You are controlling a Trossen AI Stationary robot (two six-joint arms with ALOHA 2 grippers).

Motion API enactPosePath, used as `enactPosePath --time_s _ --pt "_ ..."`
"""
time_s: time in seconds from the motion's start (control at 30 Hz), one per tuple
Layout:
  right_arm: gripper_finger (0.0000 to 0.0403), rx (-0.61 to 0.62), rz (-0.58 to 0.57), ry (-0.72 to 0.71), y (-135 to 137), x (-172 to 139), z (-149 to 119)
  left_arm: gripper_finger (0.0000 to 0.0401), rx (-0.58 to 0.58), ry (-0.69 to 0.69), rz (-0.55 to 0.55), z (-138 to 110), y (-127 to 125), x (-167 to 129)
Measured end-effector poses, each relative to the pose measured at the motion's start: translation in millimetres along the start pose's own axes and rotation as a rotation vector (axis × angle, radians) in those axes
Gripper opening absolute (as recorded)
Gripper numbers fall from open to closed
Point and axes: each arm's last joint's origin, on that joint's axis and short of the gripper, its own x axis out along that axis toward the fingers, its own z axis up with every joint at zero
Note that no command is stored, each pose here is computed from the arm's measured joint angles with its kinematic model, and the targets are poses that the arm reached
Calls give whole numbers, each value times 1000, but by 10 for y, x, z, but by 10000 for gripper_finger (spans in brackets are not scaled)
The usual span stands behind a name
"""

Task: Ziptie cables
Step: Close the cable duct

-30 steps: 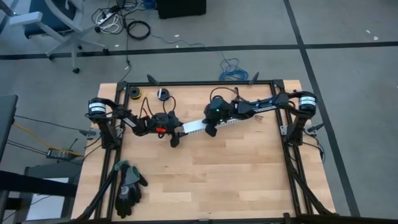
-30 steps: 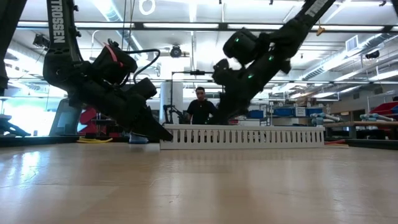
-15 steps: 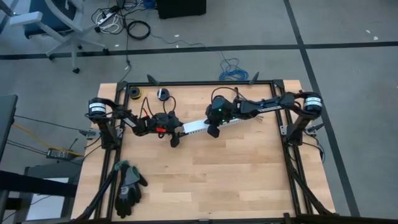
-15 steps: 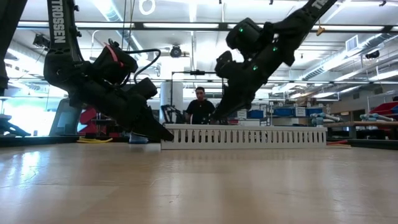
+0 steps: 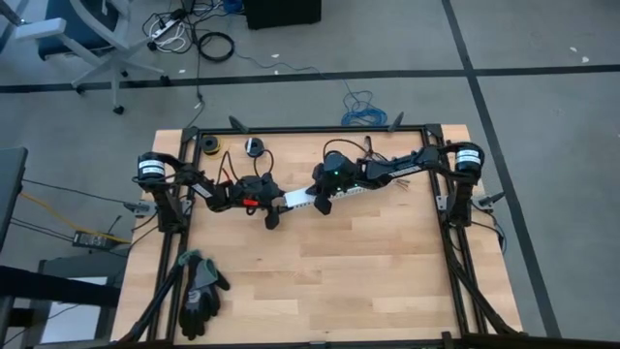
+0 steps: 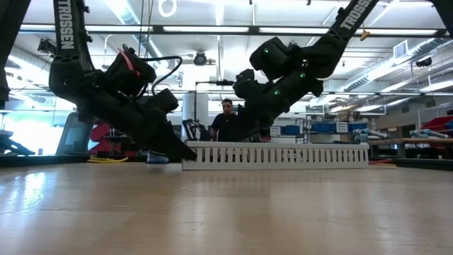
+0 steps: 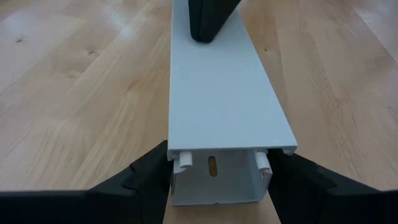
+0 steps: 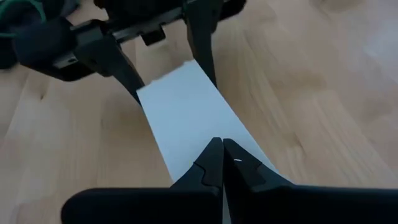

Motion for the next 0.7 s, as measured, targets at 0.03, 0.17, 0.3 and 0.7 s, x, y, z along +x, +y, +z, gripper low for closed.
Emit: enactPosePath --time_s 0.03,0.17,0.3,0.7 --pt "0 -6 3 -10 6 -12 17 235 0 0 0 -1 0 0" --pt "0 -33 8 -26 36 -85 72 235 1 2 1 6 0 7" --pt "0 -34 12 -24 48 -101 77 239 5 0 -6 6 -2 7" --pt "0 -29 15 -9 58 -107 66 297 -6 -12 -42 33 -15 -15"
